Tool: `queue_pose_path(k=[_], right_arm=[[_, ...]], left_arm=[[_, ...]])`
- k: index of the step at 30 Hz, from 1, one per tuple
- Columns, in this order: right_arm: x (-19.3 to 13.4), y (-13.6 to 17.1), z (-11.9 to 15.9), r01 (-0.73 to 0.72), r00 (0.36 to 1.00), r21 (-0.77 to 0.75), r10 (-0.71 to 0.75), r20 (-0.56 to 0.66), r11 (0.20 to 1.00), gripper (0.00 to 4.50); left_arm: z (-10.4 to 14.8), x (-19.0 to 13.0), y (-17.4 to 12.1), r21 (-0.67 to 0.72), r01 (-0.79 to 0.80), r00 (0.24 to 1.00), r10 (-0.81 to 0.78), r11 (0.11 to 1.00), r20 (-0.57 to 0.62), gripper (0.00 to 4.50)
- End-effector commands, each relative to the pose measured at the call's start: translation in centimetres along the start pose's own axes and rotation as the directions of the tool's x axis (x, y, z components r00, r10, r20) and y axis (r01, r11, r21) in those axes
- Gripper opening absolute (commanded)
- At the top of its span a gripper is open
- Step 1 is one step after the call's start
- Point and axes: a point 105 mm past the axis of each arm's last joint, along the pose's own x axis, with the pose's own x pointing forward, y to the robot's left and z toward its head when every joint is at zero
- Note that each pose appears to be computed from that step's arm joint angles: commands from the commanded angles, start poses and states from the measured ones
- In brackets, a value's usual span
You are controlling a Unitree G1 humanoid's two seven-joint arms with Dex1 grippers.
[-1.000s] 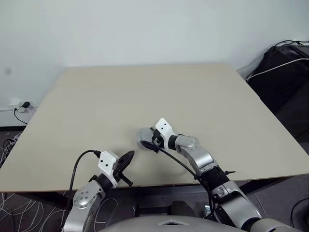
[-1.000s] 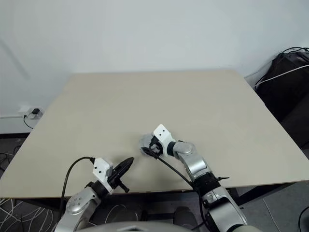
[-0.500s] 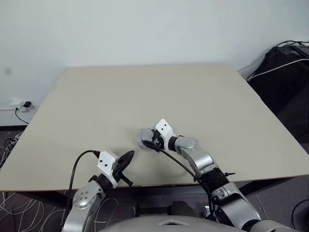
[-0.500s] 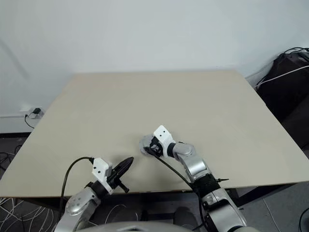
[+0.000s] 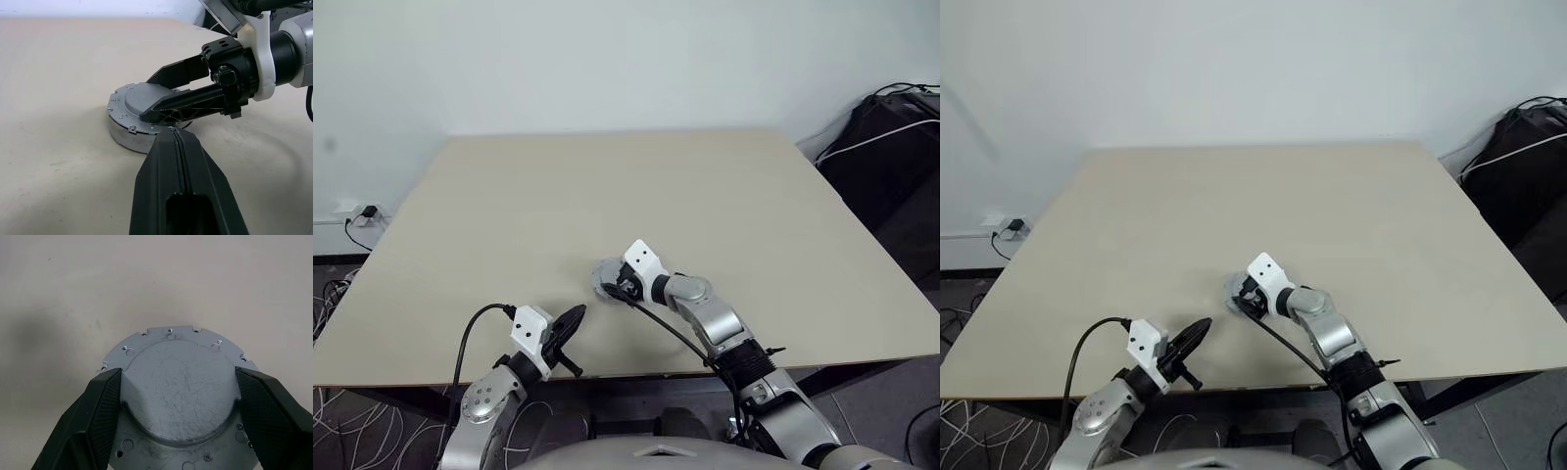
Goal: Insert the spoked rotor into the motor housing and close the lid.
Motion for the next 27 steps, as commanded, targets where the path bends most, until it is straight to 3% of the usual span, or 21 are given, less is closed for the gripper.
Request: queue_pose_path(k=[1,11,24,27], right_arm=[[-0.2,-0.6,0.2,0.013,1.0,-0.036,-0.014,-0.024,0.999,3.23],[-0.6,-1.3,-0.9,0.045,0.997,0.06,-0.04,-0.068,0.997,3.23],[-1.3,-1.6,-2.7,0.047,0.99,0.051,-0.039,-0.136,0.998,3.23],[-1.3,-1.4,-2.8,0.044,0.989,0.046,-0.037,-0.14,0.998,3.23]], left_arm=[[1.3,0.3,-0.2,0.02,0.013,0.999,-0.014,1.0,0.041,0.0],[1.2,0.3,-0.3,0.014,0.022,0.999,-0.022,1.0,0.027,0.0],[0.9,0.2,-0.1,0.012,0.013,1.0,-0.013,1.0,0.004,0.0],[1.3,0.5,1.1,-0.009,-0.078,0.996,0.078,0.997,0.03,0.0]])
